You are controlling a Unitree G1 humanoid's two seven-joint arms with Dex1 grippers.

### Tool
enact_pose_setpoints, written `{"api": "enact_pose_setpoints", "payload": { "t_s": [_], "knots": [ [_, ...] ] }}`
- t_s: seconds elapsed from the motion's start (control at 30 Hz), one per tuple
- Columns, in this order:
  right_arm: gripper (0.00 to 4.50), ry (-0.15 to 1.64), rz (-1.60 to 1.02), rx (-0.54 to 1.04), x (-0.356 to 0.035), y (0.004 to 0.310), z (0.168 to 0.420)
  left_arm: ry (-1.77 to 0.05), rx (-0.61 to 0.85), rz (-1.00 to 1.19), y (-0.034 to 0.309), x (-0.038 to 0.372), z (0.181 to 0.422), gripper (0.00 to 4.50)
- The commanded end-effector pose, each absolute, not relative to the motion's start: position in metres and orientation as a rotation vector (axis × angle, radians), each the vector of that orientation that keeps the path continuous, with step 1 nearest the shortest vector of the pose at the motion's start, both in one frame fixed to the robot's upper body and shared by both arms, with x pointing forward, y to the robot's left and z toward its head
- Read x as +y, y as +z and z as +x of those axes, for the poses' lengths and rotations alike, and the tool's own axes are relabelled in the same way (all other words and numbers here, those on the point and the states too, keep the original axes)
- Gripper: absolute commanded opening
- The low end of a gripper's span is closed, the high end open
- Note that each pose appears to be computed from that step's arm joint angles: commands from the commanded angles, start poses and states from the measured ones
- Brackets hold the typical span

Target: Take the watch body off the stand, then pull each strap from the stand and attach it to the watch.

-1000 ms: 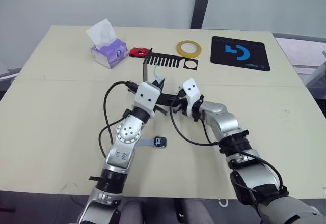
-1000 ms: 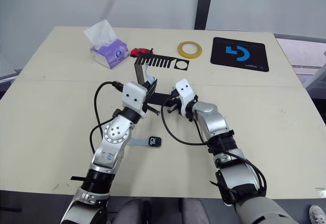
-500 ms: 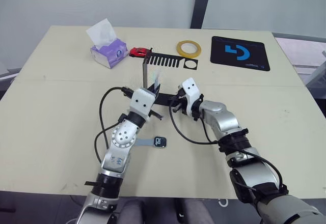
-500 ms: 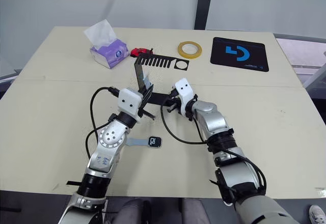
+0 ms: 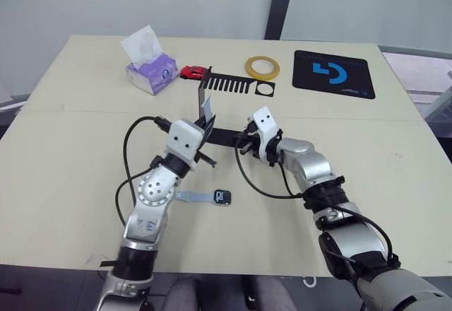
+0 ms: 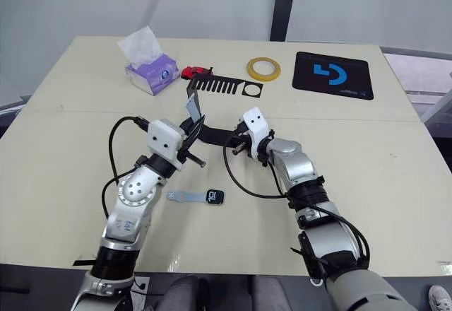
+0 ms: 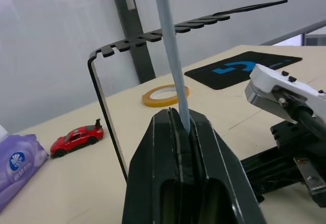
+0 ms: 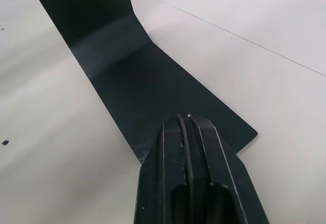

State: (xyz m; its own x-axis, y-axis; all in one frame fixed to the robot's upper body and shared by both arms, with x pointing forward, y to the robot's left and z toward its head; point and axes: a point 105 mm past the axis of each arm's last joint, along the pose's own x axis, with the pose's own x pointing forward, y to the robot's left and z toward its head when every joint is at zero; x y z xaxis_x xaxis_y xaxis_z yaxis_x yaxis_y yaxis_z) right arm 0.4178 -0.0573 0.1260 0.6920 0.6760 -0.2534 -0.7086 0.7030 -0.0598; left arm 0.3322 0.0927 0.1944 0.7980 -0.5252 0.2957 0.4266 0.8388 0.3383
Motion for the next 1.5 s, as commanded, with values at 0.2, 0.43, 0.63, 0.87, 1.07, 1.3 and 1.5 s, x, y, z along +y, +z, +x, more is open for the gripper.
{"api": "enact_pose_setpoints", "payload": {
  "t_s": [0.2, 0.43, 0.63, 0.87, 1.07, 1.3, 1.5],
  "knots": [
    [0.0, 0.859, -0.192, 0.047, -0.079, 0.171, 0.378, -0.944, -0.226, 0.128, 0.205, 0.093, 0.301, 0.02],
    [0.0, 0.959, -0.192, -0.027, -0.104, 0.198, 0.31, -1.288, -0.084, 0.067, 0.21, 0.088, 0.277, 0.02],
    [2.44, 1.143, -0.036, -0.037, -0.112, 0.216, 0.247, -1.506, -0.016, 0.077, 0.208, 0.085, 0.264, 0.0],
    [4.45, 1.242, 0.217, -0.032, -0.099, 0.233, 0.222, -1.631, -0.026, 0.076, 0.208, 0.065, 0.259, 0.0],
    [4.45, 1.244, 0.348, -0.055, -0.081, 0.246, 0.228, -1.654, -0.058, 0.069, 0.21, 0.049, 0.261, 0.0],
    [4.45, 1.246, 0.393, -0.065, -0.067, 0.249, 0.235, -1.662, -0.084, 0.064, 0.215, 0.04, 0.265, 0.0],
    [4.21, 1.239, 0.385, -0.065, -0.064, 0.248, 0.239, -1.665, -0.095, 0.062, 0.218, 0.036, 0.265, 0.0]
  ]
}}
